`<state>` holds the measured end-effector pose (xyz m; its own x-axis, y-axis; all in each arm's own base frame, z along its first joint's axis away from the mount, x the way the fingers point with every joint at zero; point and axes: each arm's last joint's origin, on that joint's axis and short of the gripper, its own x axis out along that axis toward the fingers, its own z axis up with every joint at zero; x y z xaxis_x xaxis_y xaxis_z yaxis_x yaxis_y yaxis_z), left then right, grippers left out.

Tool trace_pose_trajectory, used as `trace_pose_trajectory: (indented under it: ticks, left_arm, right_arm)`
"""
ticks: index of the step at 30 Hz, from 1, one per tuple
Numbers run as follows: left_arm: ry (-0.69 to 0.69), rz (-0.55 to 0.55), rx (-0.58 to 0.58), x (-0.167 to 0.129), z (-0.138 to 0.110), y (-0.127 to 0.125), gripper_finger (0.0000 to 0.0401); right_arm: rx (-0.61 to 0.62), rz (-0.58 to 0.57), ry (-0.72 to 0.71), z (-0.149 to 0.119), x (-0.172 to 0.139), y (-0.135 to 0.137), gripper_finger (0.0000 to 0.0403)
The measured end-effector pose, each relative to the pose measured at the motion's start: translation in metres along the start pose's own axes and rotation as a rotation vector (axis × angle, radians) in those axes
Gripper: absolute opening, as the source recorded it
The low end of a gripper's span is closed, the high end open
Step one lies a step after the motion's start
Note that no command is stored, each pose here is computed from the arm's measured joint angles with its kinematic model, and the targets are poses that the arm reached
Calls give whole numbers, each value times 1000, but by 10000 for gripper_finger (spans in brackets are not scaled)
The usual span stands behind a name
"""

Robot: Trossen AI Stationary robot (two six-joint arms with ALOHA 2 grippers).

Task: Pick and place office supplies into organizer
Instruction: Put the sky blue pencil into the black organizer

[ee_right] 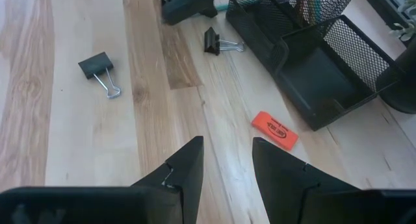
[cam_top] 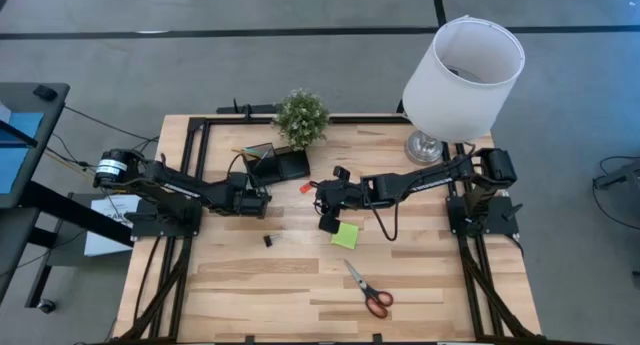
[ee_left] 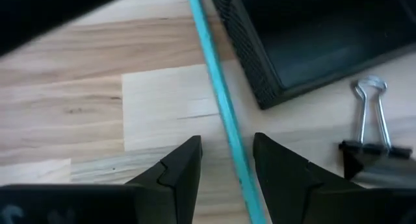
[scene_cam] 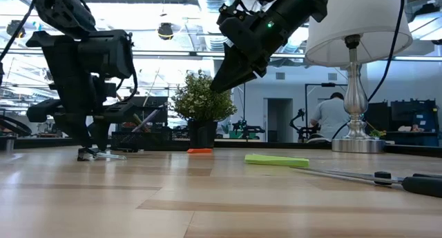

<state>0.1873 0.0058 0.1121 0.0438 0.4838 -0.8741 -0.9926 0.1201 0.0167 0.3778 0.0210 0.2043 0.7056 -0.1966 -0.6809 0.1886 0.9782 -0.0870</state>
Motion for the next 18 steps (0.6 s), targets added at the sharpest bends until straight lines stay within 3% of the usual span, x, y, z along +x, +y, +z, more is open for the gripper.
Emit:
trace_pose_trajectory:
  ticks: [5,13,18]
  left_arm:
    - [-7,-23,51,-8,-16,1,137]
    - [-66,-128,-41,-25,-54,9,137]
    - [-202,-115,-20,-14,-75,13,137]
  right_arm:
    - [-2,-2,13,-1,0,0,127]
    - [-9,-1,31,-4,1,1,127]
    - [-12,-1,37,-5,2,2,127]
